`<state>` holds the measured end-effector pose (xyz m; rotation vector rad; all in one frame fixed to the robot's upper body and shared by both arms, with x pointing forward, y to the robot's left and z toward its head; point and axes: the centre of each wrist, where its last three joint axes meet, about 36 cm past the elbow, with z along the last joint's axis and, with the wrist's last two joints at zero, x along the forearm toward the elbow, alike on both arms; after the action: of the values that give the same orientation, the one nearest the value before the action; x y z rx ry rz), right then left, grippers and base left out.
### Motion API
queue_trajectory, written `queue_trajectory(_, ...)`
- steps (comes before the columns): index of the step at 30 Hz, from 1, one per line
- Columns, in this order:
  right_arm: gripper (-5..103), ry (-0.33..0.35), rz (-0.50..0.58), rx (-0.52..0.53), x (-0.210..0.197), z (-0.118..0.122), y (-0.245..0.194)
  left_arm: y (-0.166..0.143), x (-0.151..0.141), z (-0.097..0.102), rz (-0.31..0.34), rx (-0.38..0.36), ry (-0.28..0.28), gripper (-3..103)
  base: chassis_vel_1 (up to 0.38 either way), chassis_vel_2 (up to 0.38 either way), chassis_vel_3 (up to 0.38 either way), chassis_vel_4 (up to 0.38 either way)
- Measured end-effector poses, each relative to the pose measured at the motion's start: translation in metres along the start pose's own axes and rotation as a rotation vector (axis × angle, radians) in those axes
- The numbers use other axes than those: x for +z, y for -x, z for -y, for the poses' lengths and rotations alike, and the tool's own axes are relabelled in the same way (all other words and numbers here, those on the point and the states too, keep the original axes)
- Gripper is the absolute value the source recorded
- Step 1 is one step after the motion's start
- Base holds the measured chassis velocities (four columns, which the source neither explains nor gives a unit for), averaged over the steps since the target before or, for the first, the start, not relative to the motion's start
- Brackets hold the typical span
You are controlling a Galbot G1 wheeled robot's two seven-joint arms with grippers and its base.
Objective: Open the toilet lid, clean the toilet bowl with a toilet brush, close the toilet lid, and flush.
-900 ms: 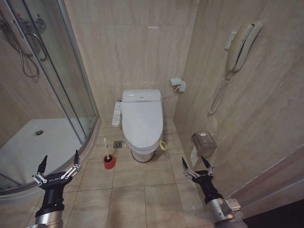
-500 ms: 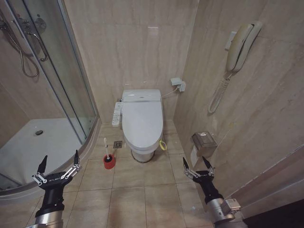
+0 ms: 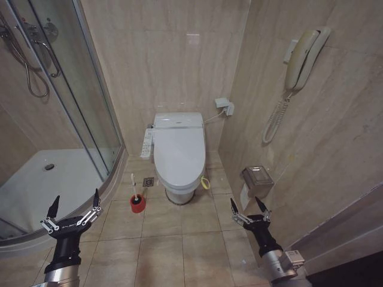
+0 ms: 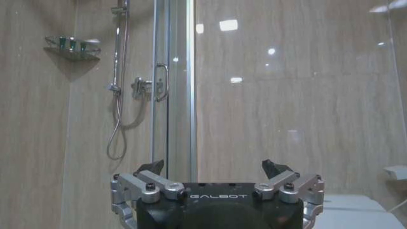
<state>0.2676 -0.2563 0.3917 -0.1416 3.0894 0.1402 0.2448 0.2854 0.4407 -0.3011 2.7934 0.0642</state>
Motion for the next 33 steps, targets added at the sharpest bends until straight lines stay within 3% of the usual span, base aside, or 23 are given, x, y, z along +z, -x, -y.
queue_trajectory(33,100,0.02,0.0,-0.017,0.003,-0.0064,-0.0006,0.0,0.0,0.0,0.0,0.0,0.0,100,-0.104,0.103,0.105,-0.115)
